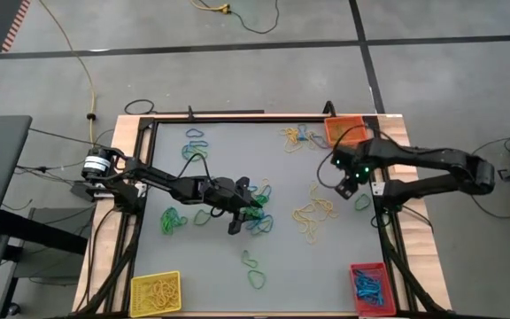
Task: Sort rubber bands into baskets
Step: Put the green rubber band into the orange bin, then put the blue rubber band into the red bin
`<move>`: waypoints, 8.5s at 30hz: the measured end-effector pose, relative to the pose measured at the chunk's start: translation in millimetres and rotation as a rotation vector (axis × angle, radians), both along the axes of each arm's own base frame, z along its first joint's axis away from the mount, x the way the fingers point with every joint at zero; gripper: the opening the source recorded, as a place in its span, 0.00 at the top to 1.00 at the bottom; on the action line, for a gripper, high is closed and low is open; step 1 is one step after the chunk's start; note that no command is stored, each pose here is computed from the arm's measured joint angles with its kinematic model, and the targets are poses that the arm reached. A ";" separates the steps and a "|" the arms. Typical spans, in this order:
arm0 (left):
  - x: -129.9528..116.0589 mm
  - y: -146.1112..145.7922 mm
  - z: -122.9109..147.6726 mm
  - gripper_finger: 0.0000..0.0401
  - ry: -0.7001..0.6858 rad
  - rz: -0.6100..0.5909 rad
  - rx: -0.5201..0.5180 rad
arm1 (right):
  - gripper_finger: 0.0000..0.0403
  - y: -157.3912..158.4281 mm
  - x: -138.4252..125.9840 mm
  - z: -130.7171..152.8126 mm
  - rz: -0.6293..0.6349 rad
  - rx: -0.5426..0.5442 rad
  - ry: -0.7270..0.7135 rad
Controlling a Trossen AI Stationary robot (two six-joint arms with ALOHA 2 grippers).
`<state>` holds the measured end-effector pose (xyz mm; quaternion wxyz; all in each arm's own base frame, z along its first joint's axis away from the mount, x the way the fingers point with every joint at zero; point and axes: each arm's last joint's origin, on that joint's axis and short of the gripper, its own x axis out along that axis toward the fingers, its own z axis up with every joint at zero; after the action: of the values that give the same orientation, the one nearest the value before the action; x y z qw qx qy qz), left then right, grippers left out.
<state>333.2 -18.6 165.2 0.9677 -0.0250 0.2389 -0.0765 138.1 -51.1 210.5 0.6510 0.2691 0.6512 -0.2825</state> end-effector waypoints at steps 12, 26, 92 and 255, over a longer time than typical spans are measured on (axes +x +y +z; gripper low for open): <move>0.0 0.1 -0.1 0.56 -0.001 -0.002 0.016 | 0.48 19.0 3.3 -26.6 -0.074 0.046 0.023; -0.4 0.2 -1.0 0.56 0.007 -0.002 0.016 | 0.48 48.3 0.4 -57.7 -0.189 -0.031 0.015; 1.4 0.0 2.4 0.56 -0.041 -0.021 0.050 | 0.95 34.1 56.1 -98.9 0.501 0.282 0.601; 11.9 16.6 -22.2 0.56 0.421 0.125 0.156 | 0.46 143.7 52.6 -11.4 0.716 -0.518 -0.993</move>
<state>345.1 -2.0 143.0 0.8984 0.0197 0.4385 0.0094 190.7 92.6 199.0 0.9710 -0.0310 0.2341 -0.0387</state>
